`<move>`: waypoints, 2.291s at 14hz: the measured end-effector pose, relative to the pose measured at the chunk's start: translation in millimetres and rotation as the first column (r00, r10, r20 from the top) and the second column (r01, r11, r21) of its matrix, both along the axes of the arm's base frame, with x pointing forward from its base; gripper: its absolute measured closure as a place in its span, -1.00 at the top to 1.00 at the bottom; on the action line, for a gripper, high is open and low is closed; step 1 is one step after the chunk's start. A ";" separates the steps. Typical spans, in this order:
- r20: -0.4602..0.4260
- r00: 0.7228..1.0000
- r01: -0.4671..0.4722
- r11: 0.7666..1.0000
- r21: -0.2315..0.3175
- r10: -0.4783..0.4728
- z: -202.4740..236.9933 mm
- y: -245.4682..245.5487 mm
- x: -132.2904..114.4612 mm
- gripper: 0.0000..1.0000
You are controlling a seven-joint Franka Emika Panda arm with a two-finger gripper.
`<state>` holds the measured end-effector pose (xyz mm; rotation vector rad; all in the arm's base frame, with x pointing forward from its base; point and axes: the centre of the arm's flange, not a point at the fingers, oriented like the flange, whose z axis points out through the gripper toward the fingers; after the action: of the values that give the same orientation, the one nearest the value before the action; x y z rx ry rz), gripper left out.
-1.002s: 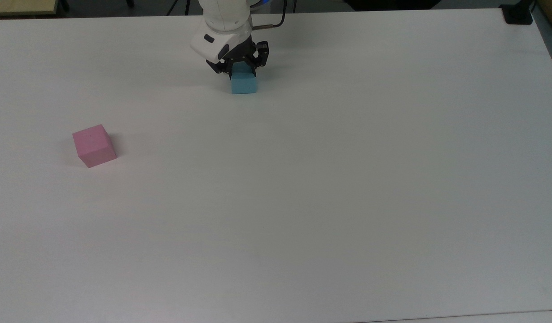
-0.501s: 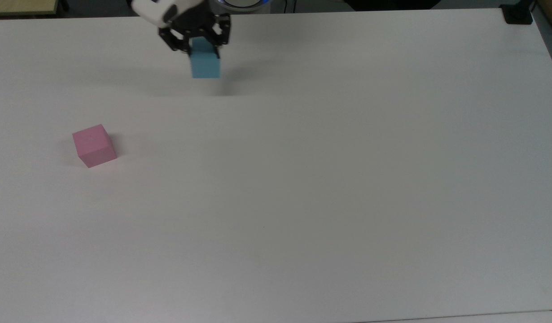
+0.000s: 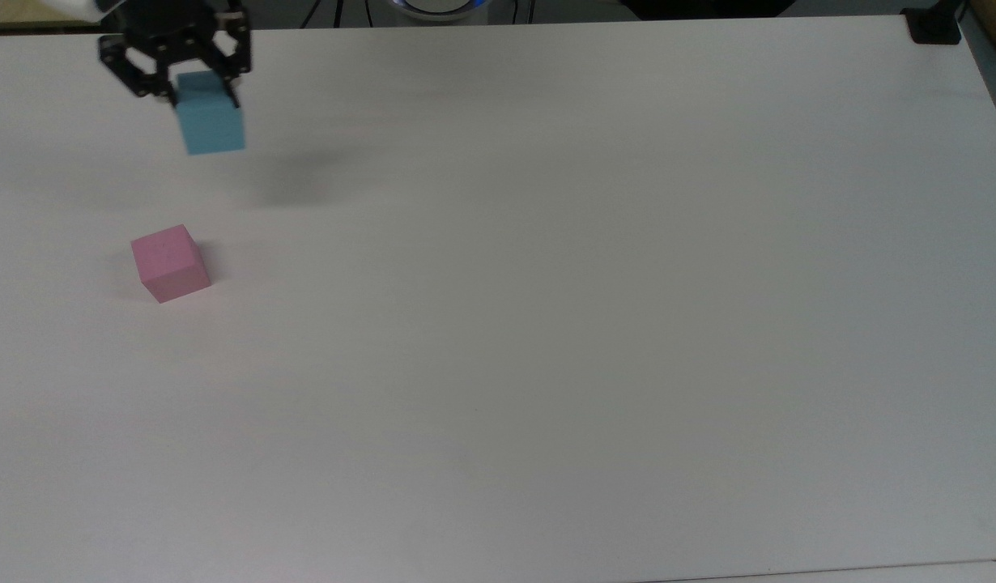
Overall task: Put blue cube on pink cube
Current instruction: 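Lift the light-blue cube and carry it over the pink cube, then lower the light-blue cube onto the pink cube's top face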
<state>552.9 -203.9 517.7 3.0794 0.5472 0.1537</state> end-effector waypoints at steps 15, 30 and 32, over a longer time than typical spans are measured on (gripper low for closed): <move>-0.059 0.998 -0.009 0.998 -0.066 0.005 -103.1 -90.1 84.3 0.07; -0.048 0.997 0.064 0.996 -0.062 -0.067 -108.7 -69.9 97.8 0.07; -0.038 0.996 0.075 0.995 -0.064 -0.078 -108.5 -70.3 99.0 0.15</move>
<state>651.9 -274.3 409.2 3.0424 0.4258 0.0719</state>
